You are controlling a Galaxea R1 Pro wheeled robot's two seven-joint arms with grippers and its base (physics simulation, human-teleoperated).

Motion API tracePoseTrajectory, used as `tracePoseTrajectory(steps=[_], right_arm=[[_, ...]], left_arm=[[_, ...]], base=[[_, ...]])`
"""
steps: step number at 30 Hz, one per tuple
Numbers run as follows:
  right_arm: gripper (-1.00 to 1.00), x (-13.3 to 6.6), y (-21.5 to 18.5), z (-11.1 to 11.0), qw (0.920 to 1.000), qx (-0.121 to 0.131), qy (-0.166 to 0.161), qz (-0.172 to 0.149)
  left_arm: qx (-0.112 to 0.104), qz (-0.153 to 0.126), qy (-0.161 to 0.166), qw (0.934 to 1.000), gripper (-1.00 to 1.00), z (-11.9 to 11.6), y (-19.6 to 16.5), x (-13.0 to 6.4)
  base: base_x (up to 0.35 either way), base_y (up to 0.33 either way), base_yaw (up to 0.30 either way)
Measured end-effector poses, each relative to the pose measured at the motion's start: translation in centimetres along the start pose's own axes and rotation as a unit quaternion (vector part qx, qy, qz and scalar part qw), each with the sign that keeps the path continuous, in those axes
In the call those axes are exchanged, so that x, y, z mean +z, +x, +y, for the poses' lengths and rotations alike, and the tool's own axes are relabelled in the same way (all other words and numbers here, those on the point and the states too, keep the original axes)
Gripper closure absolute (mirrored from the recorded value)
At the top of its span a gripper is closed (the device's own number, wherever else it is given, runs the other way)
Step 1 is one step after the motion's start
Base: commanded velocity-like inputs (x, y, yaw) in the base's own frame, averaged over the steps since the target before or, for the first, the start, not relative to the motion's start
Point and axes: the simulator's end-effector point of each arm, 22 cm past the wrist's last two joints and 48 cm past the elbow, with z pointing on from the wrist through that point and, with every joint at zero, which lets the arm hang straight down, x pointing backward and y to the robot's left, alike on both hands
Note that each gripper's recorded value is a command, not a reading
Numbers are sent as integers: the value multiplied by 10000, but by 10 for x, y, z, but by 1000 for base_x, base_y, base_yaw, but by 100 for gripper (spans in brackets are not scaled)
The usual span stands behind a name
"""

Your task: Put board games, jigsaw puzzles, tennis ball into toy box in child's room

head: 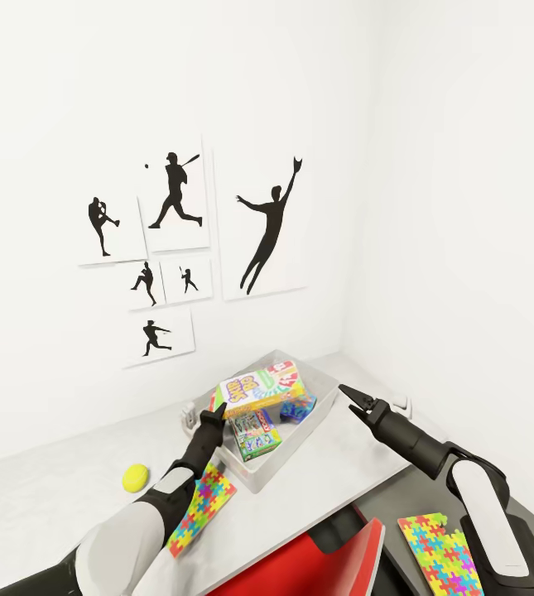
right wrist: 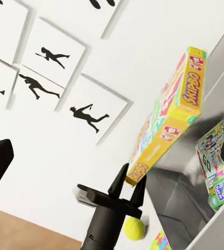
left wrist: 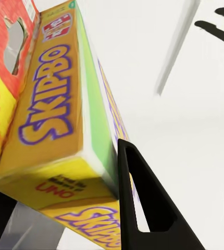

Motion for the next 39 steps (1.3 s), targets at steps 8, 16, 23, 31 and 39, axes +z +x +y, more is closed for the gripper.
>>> tracePoseTrajectory(steps=[8,16,23,31,39], right_arm=[[-100,0,0,1,10000,-1,-12,-5],[-100,0,0,1,10000,5,-17,-4],[-100,0,0,1,10000,-1,-16,-3],[-100,0,0,2,10000,2,-22,0],[-100,0,0,4,10000,-11,-34,-7]], left_arm=[[-260,-282,21,9993,100,0,-12,-1],[-274,-304,21,9992,100,0,-13,-1],[-269,-312,20,9991,100,0,-13,-1],[-263,-320,27,9991,100,0,-13,-1],[-283,-292,52,9992,100,-3,-12,-1]], base=[[0,0,0],[0,0,0],[0,0,0],[0,0,0],[0,0,0]])
